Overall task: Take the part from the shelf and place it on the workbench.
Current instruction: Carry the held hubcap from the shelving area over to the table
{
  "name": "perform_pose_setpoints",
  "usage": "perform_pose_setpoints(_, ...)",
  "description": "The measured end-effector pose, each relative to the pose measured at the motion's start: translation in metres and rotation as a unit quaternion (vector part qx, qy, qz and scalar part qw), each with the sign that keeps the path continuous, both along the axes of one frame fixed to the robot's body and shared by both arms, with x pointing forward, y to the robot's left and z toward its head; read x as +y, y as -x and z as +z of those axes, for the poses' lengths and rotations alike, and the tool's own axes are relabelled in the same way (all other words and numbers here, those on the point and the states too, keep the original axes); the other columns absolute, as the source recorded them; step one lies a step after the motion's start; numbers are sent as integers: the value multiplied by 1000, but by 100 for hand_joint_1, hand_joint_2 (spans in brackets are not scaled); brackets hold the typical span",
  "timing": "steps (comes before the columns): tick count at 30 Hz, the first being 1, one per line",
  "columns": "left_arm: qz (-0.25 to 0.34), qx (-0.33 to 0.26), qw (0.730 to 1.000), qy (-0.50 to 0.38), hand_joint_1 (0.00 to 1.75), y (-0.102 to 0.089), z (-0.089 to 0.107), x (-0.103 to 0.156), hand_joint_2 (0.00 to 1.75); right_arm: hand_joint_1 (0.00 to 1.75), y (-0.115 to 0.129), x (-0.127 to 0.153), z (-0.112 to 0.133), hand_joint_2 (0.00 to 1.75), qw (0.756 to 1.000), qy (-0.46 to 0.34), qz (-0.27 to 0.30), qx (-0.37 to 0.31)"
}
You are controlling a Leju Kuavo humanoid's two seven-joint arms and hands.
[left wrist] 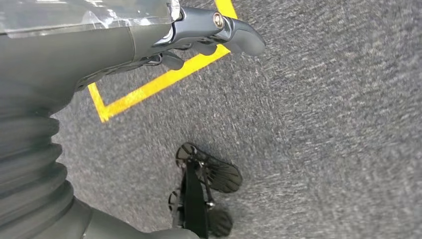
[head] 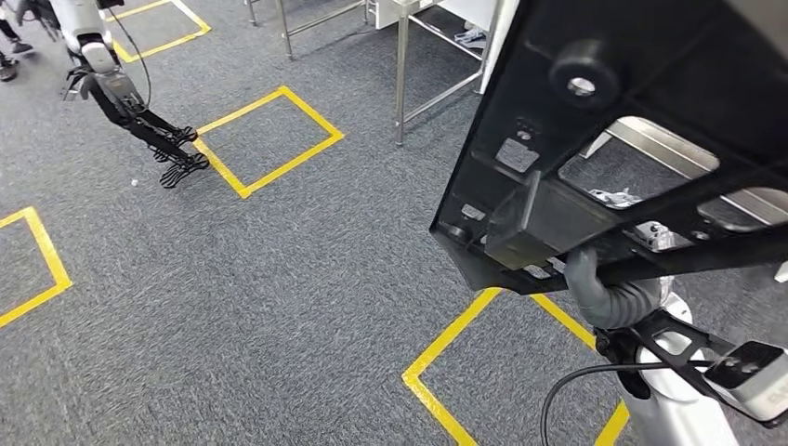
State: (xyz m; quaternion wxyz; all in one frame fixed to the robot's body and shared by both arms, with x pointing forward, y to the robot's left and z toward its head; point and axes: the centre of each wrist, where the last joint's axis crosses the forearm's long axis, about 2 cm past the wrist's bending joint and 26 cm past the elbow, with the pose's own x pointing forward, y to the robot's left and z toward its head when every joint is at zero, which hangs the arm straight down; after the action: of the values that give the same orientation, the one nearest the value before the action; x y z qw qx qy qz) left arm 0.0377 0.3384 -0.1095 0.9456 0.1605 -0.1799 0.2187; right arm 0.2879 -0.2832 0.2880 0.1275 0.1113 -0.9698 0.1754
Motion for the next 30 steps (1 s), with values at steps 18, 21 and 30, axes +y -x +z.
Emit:
perform_pose_setpoints(18,7,-12,1000,9,0,-2,0,-6,175,175,1,7,5,175,1000,-1,13,7)
perform_pose_setpoints(21,6,-13,1000,11,0,-1,0,-6,175,175,-3,7,8,175,1000,-4,23,10)
perform_pose_setpoints(30,-1,-17,1000,12,0,-3,0,-8,175,175,-10,2,10,175,1000,-4,22,10)
